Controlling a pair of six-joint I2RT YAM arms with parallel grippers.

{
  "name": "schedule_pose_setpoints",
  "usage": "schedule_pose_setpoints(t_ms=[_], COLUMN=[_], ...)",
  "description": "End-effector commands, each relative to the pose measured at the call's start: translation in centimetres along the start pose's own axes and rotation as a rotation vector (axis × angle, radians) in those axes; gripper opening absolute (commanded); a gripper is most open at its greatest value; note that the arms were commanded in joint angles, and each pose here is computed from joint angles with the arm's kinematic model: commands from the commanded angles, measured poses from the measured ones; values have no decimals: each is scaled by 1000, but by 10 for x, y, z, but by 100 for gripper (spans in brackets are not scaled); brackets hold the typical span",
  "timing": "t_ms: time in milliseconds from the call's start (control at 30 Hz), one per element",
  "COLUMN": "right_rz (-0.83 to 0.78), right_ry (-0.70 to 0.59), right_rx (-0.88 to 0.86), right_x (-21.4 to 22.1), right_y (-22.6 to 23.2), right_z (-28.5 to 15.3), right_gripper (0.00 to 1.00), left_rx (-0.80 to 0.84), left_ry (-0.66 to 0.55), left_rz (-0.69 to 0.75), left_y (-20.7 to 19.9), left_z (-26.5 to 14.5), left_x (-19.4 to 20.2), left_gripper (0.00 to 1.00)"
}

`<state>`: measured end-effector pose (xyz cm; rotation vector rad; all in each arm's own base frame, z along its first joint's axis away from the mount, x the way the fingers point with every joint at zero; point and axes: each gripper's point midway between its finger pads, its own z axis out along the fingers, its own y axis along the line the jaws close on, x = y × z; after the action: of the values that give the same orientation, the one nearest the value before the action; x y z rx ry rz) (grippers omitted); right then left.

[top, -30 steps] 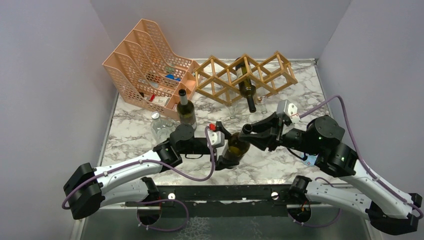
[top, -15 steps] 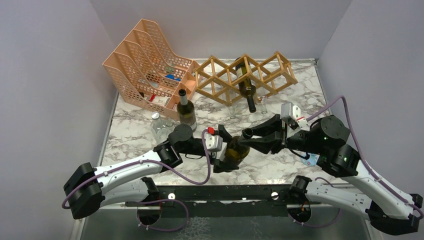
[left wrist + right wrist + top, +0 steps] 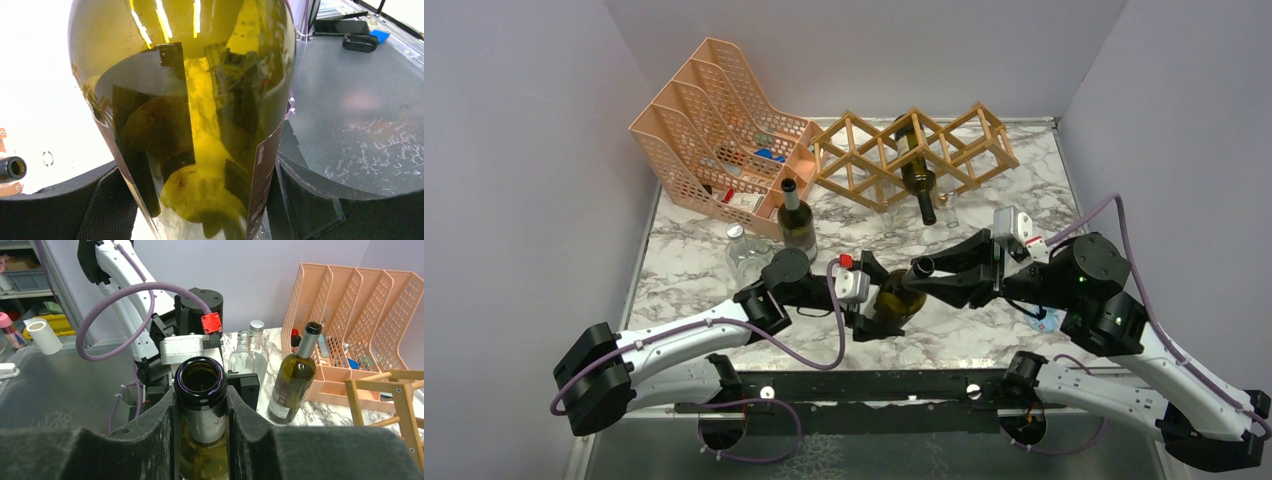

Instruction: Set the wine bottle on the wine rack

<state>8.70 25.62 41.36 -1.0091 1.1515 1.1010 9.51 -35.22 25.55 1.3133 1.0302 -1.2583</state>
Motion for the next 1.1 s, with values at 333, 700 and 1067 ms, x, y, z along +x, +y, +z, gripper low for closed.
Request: schedule_pose_setpoints(t_ms=[333, 700, 1067], right_rz=[59, 295, 362], right_ry=[-160, -41, 138], right_rx=[160, 497, 866], right_x=[-59, -66, -15], right_y=[-15, -57, -97], right_z=[-23, -47, -89], right_gripper=[73, 70, 69], left_rx=[-284, -495, -461], left_ry=[-22, 142, 306], left_rz=[472, 1075, 1526], left_y=[74, 153, 203], left_z=[-3, -2, 2], left_x=[-48, -99, -129], left_gripper=[0, 0, 0])
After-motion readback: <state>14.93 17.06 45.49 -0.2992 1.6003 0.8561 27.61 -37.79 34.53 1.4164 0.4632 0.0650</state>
